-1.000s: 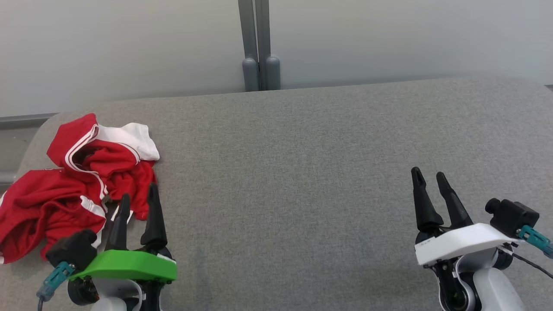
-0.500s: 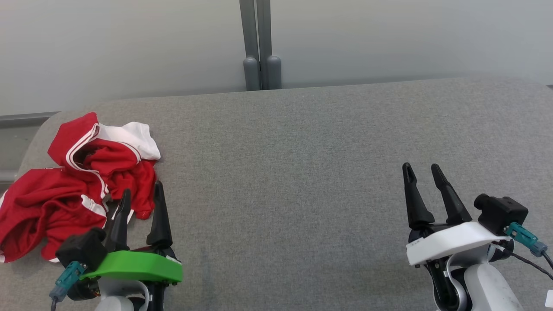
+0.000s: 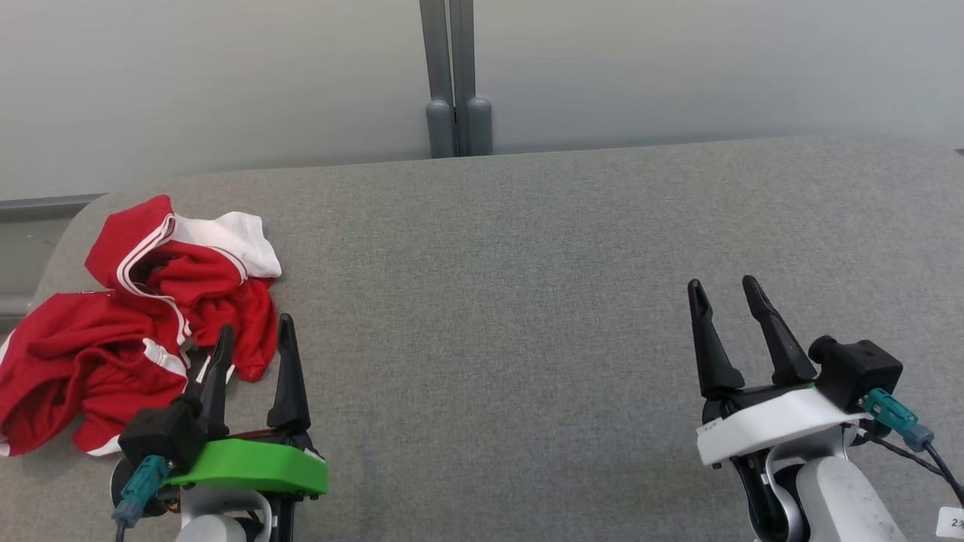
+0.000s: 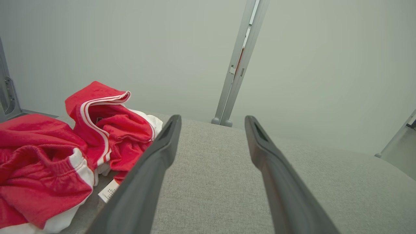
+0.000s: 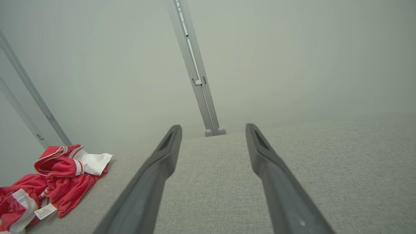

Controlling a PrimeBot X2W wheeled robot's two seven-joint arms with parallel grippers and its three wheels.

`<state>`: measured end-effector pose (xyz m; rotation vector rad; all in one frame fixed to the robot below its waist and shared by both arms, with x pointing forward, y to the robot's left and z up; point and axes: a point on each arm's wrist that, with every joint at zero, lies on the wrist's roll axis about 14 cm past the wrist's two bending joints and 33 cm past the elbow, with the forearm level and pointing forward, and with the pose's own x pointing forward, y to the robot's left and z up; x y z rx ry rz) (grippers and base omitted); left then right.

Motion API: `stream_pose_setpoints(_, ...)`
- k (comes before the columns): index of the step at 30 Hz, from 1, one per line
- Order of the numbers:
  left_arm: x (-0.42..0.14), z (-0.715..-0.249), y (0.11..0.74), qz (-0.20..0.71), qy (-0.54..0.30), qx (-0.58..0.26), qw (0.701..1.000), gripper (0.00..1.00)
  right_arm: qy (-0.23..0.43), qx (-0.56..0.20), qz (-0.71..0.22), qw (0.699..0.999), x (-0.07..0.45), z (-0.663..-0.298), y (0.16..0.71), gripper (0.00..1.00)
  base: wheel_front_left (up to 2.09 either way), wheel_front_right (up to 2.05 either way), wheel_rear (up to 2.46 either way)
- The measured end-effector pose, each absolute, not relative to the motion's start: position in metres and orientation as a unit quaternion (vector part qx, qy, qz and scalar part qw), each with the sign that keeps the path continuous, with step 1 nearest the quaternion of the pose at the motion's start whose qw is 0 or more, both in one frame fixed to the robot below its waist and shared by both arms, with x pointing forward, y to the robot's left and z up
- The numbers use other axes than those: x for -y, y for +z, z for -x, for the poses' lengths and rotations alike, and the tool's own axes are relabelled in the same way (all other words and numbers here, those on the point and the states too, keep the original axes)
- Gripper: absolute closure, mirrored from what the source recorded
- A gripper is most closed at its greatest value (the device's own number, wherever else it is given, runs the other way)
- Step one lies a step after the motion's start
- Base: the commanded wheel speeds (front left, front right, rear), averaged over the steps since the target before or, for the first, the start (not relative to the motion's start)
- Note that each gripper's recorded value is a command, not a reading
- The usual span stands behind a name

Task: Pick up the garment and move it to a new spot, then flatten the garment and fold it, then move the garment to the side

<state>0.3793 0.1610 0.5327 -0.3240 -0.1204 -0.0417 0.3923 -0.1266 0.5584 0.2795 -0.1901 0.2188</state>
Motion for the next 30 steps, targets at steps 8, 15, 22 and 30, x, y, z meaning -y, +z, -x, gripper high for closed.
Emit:
stream_pose_setpoints(8,-0.157,-0.379,0.536,0.134,-0.026,0.070,0.988,0.00,0.116,0.105,-0.113,0.981,0.123,-0.392,0.562,0.00,0.00,0.00,0.00)
stream_pose_setpoints(15,-0.156,-0.379,0.539,0.110,-0.030,0.078,0.990,0.00,0.121,0.112,-0.092,0.982,0.119,-0.392,0.564,0.00,0.00,0.00,0.00)
stream_pose_setpoints(22,-0.154,-0.380,0.538,0.092,-0.033,0.082,0.992,0.00,0.125,0.120,-0.070,0.982,0.117,-0.395,0.566,0.00,0.00,0.00,0.00)
stream_pose_setpoints(30,-0.150,-0.382,0.539,0.065,-0.041,0.087,0.993,0.00,0.132,0.127,-0.048,0.982,0.113,-0.396,0.567,0.00,0.00,0.00,0.00)
